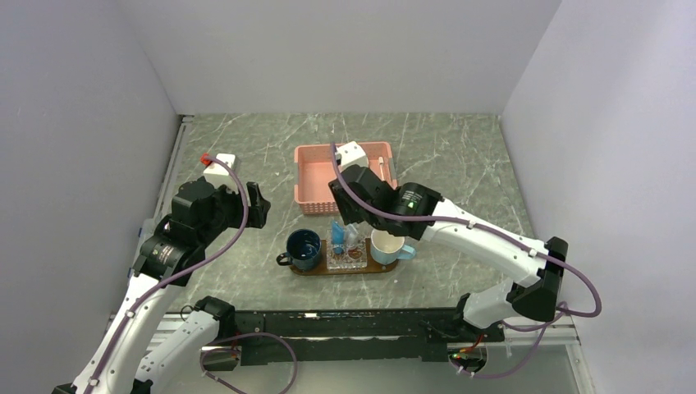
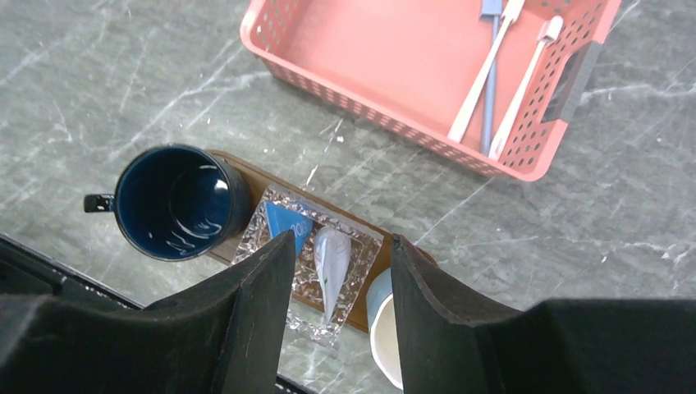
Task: Prepare toiletry sets of a toothbrush and toothpaste on the tray
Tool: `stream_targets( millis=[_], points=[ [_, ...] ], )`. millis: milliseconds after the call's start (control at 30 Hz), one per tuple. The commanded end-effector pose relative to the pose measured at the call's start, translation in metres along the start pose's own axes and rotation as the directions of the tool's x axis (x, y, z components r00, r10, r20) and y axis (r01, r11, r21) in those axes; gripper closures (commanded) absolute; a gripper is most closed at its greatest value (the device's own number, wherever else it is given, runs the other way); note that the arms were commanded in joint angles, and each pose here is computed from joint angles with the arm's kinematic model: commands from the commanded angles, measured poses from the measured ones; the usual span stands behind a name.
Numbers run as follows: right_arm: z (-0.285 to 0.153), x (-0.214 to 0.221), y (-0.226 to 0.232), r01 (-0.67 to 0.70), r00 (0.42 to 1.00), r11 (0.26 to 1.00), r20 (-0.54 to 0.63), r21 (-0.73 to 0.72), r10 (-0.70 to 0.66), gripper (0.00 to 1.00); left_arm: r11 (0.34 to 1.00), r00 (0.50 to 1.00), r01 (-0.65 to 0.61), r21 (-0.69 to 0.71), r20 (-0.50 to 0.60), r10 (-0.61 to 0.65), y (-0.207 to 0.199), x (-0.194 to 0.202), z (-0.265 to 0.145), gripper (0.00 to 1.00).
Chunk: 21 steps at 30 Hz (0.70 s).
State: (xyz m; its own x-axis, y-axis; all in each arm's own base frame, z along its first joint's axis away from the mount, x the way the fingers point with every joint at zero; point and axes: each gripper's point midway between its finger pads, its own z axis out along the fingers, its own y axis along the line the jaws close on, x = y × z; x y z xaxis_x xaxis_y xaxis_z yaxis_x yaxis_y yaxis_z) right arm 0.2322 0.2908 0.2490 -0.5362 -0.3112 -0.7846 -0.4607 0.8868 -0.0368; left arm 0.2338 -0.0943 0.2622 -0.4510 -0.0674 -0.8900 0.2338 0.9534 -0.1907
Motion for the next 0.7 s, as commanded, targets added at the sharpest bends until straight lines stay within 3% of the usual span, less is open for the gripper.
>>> stream_targets(
  millis=[0,333,667],
  points=[
    [-0.009,-0.035,-0.015,-0.028,0.997,0.999,0.078,0.036,0.026,0.51,1.0,1.0,0.01,0.014,0.023,-0.01,-0.003,-0.006,0.002,0.13],
    [0.039,-0.054,-0.051,-0.092,0.995,0.994,0.047,0.061,0.089,0.51,1.0,1.0,0.008,0.011,0.024,-0.008,-0.002,-0.005,0.001,0.13],
    [0.107,-0.039,-0.076,-0.124,0.989,0.988,-0.065,0.092,0.131,0.51,1.0,0.999,0.008,0.014,0.039,-0.009,-0.002,-0.008,-0.002,0.13]
  ],
)
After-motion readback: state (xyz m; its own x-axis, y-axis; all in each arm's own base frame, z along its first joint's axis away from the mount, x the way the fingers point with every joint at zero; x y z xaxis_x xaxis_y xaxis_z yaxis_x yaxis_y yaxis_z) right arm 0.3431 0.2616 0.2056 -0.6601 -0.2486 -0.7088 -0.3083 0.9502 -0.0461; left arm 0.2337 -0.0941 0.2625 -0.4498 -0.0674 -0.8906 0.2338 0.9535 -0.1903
